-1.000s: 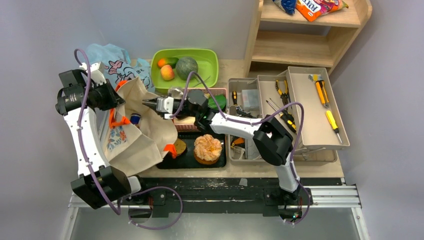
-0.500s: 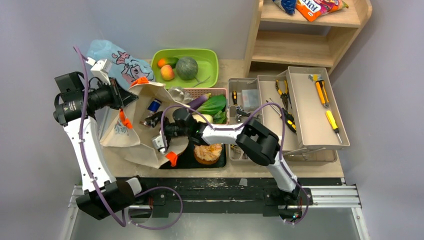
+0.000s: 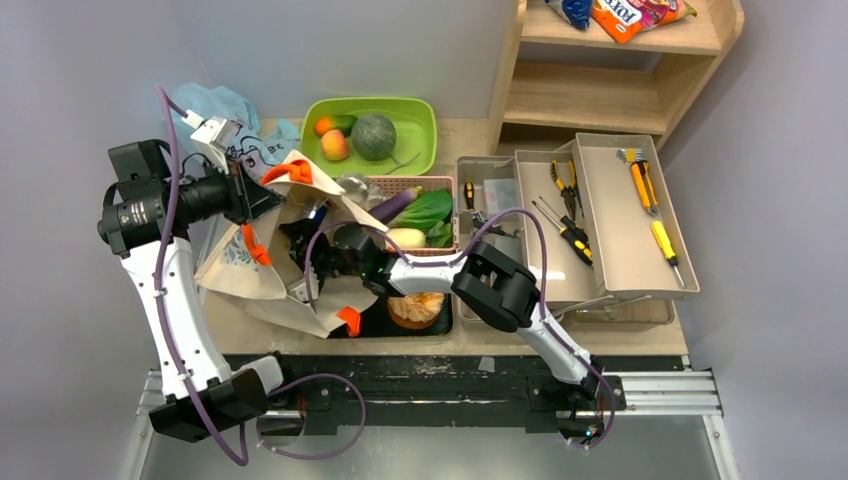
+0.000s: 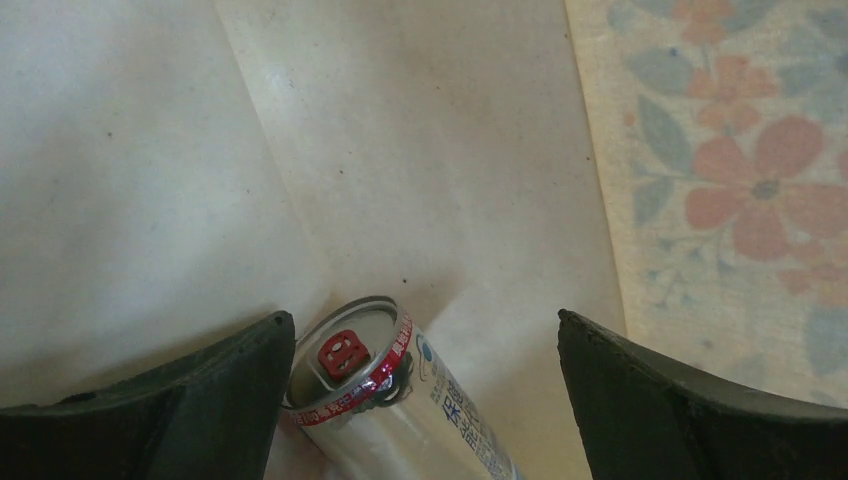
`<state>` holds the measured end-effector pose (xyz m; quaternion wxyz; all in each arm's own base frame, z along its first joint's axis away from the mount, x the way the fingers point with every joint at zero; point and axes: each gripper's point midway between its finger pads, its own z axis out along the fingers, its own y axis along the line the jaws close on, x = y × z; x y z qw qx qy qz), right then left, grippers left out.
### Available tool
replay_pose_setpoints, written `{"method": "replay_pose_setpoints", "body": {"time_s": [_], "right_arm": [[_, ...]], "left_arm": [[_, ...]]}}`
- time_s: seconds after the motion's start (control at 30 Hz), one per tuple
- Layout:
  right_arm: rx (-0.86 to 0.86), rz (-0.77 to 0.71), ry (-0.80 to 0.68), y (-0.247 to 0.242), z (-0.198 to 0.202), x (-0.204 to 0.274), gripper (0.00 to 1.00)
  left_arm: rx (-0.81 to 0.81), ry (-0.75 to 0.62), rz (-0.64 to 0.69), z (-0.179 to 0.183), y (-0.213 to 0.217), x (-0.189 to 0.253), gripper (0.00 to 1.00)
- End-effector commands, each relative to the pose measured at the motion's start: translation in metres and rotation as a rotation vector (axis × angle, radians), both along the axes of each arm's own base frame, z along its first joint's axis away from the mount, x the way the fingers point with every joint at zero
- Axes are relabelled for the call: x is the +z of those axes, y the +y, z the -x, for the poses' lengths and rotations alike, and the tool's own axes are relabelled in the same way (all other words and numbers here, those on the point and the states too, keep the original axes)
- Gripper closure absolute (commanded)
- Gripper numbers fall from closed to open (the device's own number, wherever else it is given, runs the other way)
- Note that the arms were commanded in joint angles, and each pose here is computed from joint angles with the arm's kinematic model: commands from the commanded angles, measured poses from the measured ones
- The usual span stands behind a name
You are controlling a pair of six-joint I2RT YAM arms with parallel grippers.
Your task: Untie the knot of the grocery bags and take out the mixed food
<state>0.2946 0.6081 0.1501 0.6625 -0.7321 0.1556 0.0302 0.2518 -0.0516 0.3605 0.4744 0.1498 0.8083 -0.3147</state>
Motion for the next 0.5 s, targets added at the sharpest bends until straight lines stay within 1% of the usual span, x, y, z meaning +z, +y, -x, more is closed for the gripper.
{"method": "replay_pose_setpoints", "body": {"time_s": [0.0, 0.2, 0.3, 0.47], "right_arm": [[-0.074, -0.092, -0.114, 0.006, -0.018, 0.036, 0.01], [-0.09, 0.039, -0.28, -0.012, -0.016, 0.017, 0.01], [-0.104, 0.108, -0.352, -0.026, -0.015, 0.006, 0.02], [-0.159, 0.119, -0.378, -0.043, -0.018, 0.014, 0.02]], "left_arm": [[-0.128, -0.125, 0.035, 0.029, -0.028, 0.036, 1.0], [-0.072, -0.119, -0.022, 0.028, -0.02, 0.03, 1.0], [-0.04, -0.107, -0.024, 0.023, -0.016, 0.028, 1.0], [0.016, -0.099, -0.04, 0.014, -0.007, 0.025, 1.0]]}}
